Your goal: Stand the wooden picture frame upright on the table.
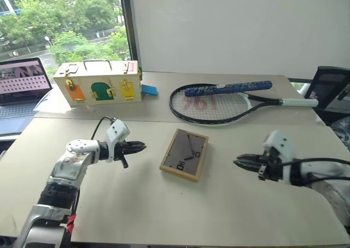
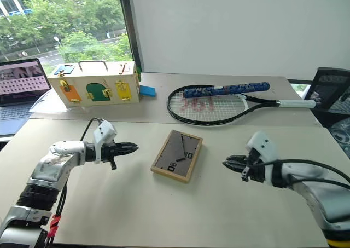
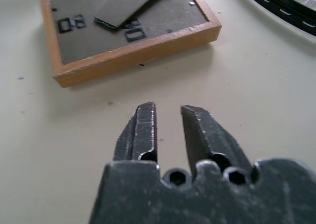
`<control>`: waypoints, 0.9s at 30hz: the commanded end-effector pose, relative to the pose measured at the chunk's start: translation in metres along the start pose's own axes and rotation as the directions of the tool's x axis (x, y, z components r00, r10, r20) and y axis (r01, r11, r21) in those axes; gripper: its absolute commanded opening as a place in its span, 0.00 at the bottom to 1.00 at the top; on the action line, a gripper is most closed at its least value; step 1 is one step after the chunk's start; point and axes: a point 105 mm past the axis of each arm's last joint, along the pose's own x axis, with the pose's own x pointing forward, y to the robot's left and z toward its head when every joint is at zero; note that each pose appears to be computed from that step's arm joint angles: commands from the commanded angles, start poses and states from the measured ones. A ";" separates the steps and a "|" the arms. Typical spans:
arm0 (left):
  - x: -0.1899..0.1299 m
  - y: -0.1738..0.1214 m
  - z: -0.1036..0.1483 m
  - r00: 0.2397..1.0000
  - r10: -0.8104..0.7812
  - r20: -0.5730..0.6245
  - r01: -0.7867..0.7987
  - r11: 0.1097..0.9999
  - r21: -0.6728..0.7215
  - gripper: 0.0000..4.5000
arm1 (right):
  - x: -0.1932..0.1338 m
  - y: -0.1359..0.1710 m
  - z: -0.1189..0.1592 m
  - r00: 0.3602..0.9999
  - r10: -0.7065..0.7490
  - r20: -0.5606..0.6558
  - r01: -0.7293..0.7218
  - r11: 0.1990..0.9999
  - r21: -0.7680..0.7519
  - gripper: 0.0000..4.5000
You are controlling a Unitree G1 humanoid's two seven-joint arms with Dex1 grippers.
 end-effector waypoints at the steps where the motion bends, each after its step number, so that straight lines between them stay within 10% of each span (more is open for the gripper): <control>1: 0.010 -0.011 -0.007 0.999 -0.025 -0.043 0.027 0.999 0.048 0.00 | 0.020 -0.011 -0.004 0.999 0.005 -0.034 -0.007 0.997 -0.074 0.01; 13: 0.020 -0.061 -0.009 0.985 -0.166 -0.048 0.165 0.986 -0.030 0.00 | 0.100 -0.013 0.015 0.989 0.147 0.012 -0.145 0.982 -0.117 0.01; 27: 0.022 -0.056 -0.015 0.988 -0.143 -0.055 0.139 0.988 -0.073 0.00 | 0.111 -0.009 0.033 0.983 0.177 0.048 -0.170 0.977 -0.127 0.01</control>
